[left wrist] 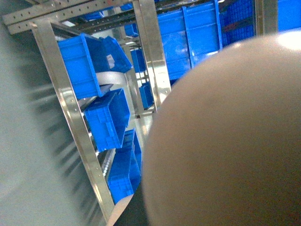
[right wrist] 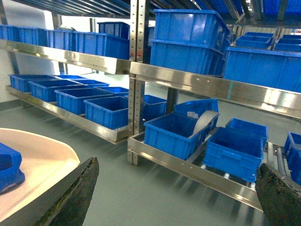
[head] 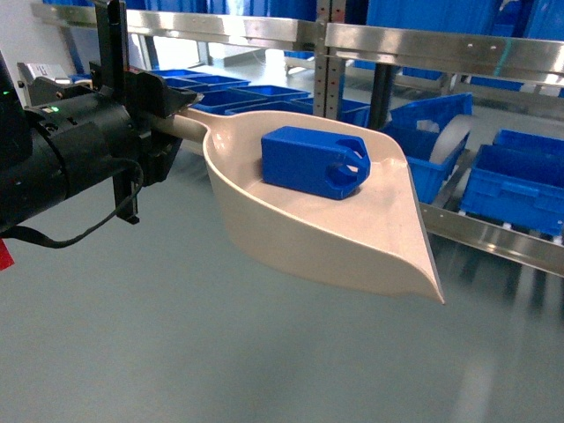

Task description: Place part in tray to right shelf

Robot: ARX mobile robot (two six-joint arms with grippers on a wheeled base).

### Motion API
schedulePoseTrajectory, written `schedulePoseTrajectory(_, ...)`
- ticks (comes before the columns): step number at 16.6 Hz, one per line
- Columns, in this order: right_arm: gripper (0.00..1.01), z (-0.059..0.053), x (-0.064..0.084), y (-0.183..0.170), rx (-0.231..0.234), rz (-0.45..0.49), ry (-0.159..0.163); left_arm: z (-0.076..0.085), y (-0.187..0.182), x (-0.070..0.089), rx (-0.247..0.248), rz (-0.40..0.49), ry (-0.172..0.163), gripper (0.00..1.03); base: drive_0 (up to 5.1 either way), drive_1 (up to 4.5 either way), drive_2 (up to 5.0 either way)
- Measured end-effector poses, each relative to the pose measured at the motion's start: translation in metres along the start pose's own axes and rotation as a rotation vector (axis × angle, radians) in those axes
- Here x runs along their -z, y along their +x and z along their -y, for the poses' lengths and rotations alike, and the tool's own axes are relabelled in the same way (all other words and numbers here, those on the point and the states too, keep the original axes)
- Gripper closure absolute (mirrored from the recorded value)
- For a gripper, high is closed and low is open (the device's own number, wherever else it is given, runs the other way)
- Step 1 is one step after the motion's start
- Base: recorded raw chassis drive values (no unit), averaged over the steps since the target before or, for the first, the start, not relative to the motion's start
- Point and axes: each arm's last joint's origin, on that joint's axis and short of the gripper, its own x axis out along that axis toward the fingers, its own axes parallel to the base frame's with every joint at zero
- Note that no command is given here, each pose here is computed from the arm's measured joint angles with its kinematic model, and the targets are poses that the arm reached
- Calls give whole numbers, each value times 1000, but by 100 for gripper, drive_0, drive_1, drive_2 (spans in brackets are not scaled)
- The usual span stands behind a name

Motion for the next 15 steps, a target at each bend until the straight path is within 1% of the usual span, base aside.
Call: schedulePoseTrajectory(15, 3, 0, 0, 0, 0, 0, 0, 0, 0, 0, 0, 0, 0, 90, -160, -160, -160)
